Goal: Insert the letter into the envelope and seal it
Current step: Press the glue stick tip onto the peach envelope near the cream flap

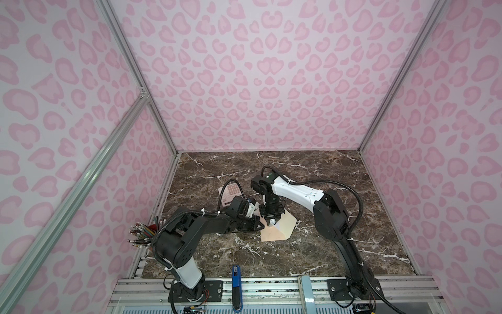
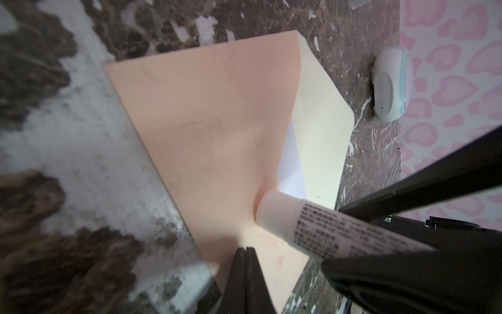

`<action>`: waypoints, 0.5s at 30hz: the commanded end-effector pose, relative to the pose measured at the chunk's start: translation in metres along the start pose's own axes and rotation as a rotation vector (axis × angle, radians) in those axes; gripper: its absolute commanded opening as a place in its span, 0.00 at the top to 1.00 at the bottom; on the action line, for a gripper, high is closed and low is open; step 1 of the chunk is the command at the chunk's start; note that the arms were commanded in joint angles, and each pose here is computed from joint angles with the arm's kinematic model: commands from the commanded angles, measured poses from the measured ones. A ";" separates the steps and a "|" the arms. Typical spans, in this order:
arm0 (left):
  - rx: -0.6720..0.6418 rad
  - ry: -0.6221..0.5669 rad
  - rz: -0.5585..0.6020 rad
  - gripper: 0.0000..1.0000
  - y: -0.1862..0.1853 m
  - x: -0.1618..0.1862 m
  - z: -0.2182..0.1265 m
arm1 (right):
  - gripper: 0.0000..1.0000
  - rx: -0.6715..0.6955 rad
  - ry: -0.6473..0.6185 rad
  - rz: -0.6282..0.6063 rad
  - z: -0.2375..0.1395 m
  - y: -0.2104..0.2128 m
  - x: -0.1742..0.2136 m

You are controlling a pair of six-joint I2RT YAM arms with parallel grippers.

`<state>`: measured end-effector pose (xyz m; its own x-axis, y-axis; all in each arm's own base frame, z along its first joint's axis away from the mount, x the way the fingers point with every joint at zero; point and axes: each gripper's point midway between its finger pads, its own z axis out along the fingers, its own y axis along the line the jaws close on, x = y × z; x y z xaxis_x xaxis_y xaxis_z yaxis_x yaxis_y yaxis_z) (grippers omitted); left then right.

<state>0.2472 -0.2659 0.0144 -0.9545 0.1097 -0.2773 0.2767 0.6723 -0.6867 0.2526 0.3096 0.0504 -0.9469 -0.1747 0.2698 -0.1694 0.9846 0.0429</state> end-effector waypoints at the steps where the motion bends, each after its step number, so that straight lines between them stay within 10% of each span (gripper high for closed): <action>1: -0.072 0.052 -0.036 0.96 0.017 0.015 0.001 | 1.00 0.122 -0.021 0.014 0.013 -0.023 -0.010; 15: -0.072 0.060 -0.040 0.97 0.017 0.015 0.002 | 1.00 0.153 -0.023 0.022 0.012 -0.032 -0.012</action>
<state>0.2474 -0.2667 0.0143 -0.9546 0.1193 -0.2731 0.2806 0.6679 -0.6893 0.2528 0.3050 0.0501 -0.9430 -0.1735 0.2840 -0.1709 0.9847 0.0340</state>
